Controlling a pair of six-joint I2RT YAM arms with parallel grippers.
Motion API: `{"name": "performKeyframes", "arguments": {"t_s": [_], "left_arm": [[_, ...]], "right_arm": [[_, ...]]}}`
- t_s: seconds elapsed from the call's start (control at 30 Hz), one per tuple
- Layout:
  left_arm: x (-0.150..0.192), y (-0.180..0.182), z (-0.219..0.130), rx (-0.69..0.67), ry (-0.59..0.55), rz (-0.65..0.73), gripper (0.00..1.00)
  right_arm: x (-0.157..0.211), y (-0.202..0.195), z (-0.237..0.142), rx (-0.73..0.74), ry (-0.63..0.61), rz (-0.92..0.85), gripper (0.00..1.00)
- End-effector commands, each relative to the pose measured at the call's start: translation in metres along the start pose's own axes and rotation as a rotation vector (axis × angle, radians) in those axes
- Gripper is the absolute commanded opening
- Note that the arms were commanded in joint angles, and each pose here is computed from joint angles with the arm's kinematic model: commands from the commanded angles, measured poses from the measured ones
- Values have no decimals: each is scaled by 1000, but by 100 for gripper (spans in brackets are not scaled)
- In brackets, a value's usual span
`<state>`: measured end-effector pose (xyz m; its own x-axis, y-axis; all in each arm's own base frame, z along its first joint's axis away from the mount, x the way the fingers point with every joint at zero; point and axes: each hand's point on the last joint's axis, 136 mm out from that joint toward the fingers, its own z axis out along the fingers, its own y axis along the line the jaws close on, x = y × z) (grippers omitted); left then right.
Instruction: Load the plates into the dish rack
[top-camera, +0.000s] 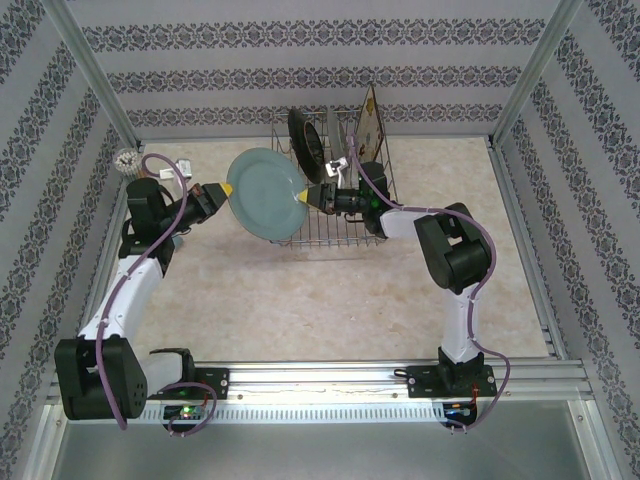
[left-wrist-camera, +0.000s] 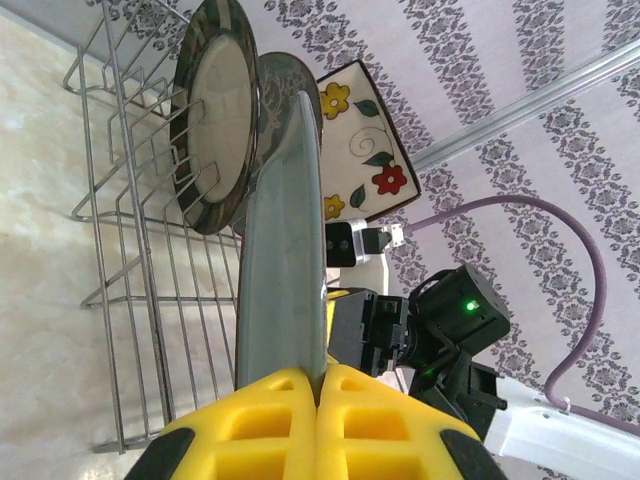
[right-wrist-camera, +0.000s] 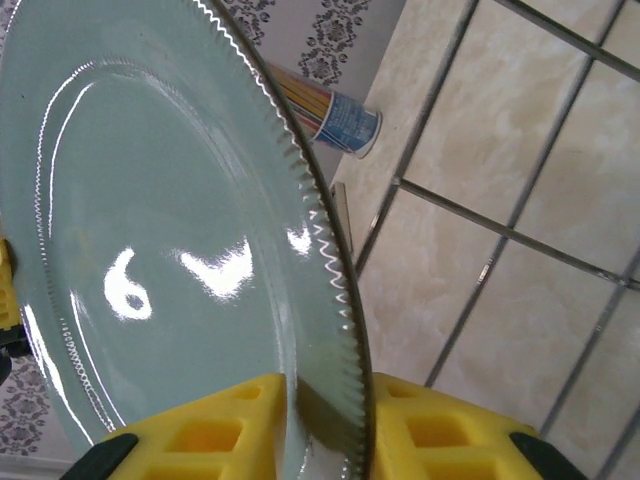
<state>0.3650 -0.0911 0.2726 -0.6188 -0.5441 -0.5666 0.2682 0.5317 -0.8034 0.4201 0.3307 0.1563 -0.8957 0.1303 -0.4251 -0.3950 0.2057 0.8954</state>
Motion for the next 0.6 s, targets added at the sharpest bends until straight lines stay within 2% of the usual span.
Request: {"name": "performKeyframes", "arguments": {"t_s": [0.0,0.13,0.27,0.57], "left_arm": [[-1,-18,8,67,-11,93,0],[4,-14,11,59,0,93,0],[8,-9,13,45,10,91,0],[18,3,18,17,32,88,0]], "right_arm": [[-1,62,-4,-130,20,-175,19],[0,64,-11,-125,15,-179,12],[0,67,-17,-123,7,-187,0],[1,69,-28,-109,-6,-195,0]]}}
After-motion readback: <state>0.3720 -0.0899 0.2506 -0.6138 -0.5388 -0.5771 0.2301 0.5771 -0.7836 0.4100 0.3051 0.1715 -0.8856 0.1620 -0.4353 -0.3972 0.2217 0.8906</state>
